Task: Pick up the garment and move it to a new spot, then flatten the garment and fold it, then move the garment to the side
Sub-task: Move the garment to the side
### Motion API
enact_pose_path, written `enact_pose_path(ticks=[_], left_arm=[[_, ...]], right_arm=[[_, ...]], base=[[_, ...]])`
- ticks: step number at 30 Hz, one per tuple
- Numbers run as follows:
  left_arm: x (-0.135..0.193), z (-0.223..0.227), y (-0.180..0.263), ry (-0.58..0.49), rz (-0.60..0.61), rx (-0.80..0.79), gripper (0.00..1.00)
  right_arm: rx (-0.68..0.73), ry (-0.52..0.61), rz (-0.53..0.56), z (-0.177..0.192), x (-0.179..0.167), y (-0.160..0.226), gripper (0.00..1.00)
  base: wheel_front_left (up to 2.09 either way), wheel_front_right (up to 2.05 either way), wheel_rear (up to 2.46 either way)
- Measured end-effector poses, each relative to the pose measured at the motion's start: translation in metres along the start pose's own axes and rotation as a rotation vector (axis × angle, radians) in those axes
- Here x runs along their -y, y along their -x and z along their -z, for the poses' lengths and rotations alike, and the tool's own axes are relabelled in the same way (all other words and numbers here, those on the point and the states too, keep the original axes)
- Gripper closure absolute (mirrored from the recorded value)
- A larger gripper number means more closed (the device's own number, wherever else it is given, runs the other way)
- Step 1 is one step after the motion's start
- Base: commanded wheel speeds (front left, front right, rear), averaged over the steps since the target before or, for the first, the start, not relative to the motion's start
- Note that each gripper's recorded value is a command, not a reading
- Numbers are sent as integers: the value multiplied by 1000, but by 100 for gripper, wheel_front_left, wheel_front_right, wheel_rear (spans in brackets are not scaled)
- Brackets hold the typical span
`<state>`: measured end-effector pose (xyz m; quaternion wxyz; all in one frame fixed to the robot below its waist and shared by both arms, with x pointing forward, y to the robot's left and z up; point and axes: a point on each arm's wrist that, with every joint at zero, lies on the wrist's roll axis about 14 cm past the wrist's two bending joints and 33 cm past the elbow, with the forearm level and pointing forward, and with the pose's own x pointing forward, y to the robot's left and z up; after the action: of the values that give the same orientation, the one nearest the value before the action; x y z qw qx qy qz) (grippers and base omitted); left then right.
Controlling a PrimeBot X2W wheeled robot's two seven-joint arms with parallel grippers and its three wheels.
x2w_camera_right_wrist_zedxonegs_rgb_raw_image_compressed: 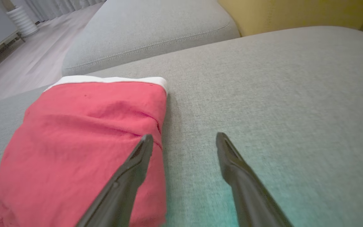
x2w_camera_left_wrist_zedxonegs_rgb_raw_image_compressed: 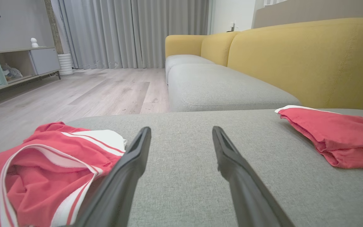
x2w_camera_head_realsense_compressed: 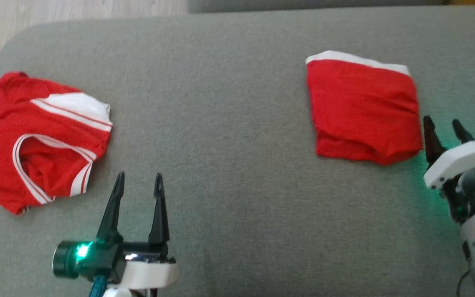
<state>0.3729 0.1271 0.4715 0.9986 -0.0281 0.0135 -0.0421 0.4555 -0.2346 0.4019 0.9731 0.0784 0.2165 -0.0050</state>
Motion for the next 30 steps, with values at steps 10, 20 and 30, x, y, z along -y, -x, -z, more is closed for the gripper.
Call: enact_pose_path(ticks=[10, 20, 30], left_arm=[[-12, 11, -16, -22, -28, -26, 0], [-6, 18, -24, -17, -14, -41, 0], [12, 27, -67, 3, 55, -23, 0]], right_arm=[[-120, 22, -42, 16, -18, -49, 0], [-158, 44, -37, 17, -1, -48, 100], [-194, 405, 212, -33, 144, -41, 100]], base=[[0, 0, 0], [0, 0, 0], [0, 0, 0]])
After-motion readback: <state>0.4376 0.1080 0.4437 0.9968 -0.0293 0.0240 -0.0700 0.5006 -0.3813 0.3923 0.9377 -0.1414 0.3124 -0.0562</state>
